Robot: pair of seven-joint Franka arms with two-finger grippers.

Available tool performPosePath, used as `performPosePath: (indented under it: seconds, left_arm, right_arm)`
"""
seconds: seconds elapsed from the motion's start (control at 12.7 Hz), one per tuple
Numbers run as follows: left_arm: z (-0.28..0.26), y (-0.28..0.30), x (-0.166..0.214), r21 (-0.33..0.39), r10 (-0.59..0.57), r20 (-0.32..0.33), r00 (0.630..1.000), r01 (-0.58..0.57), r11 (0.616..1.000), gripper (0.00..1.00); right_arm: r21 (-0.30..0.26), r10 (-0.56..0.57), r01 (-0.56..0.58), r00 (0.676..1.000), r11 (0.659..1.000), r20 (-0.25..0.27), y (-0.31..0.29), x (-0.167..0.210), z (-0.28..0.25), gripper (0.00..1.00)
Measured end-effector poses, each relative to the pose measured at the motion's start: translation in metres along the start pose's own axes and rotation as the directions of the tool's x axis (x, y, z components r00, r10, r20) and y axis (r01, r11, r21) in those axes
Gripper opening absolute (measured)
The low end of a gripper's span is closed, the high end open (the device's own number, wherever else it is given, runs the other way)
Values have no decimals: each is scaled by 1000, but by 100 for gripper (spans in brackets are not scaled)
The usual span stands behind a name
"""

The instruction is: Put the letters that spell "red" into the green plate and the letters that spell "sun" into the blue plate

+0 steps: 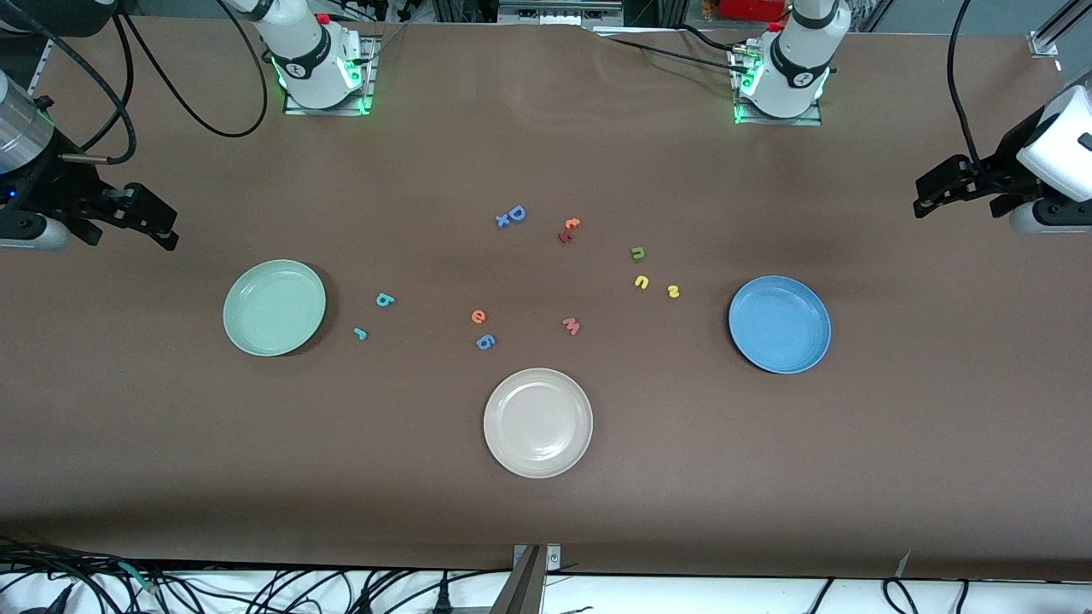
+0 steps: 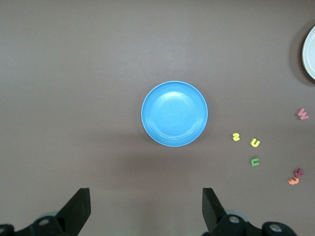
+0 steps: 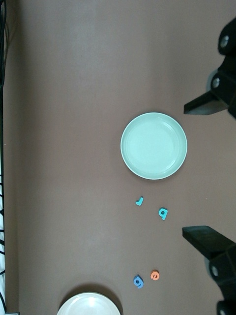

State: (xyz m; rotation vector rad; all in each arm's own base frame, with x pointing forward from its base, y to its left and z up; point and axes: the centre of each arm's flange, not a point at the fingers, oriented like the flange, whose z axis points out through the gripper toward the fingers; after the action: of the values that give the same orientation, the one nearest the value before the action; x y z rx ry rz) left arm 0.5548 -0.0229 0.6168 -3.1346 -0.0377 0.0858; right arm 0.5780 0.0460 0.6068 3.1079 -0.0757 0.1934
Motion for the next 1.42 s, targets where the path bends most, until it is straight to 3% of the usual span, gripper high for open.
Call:
performPosePath:
  seconds: [1.42]
  left_arm:
    - [0,3,0,0,5,1,1000,-5,1000,100]
  right_arm:
    - [-3,7,-7,1000,1000,23,-1,0,8,100]
